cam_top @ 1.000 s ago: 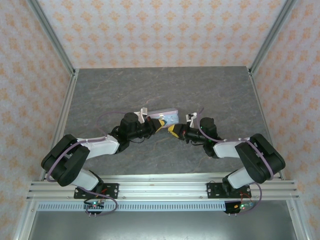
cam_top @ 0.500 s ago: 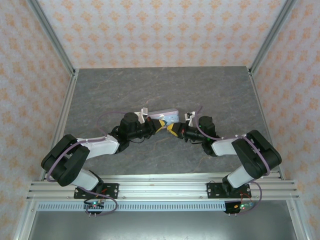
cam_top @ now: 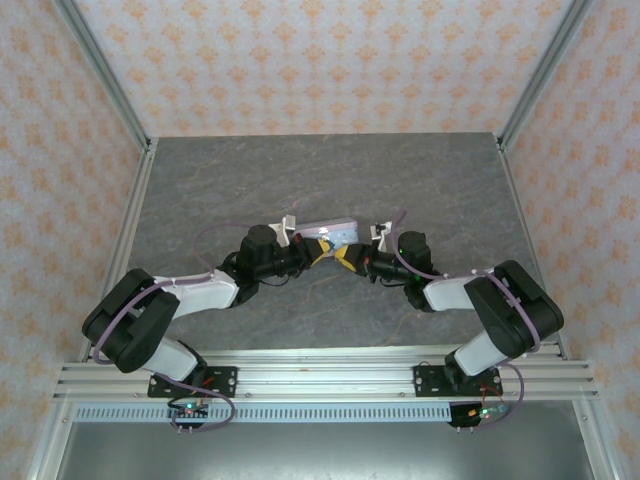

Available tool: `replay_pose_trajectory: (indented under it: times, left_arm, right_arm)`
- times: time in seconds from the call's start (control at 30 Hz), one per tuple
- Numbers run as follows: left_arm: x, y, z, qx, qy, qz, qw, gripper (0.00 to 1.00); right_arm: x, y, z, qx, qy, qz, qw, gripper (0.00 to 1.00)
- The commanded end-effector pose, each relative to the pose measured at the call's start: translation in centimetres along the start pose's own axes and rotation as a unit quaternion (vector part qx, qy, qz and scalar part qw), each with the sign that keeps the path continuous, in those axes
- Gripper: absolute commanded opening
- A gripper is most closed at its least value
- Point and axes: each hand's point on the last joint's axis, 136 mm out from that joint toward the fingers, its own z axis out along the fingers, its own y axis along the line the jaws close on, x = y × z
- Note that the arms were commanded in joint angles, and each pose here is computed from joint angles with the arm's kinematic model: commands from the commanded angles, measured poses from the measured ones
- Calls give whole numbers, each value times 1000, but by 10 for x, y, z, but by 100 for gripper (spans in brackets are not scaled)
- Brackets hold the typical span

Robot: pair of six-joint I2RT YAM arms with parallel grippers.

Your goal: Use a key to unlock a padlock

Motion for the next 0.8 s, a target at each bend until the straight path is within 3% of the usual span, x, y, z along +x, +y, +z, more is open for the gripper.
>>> replay_pose_trajectory:
  times: [0.0,0.33,0.77]
  left_arm:
    - [-4,-27,-6,43,-5,30,999,0]
    - [-3,-23,-5,38,-4,30,999,0]
    - [-5,-19,-4,29,-10,27,999,0]
  right_arm:
    - [-6,30,-1,-38,-4,-33,999,0]
    - [-5,38,-3,-45,-2,-37,998,0]
    - [5,14,-8,-13,8,-26,1000,0]
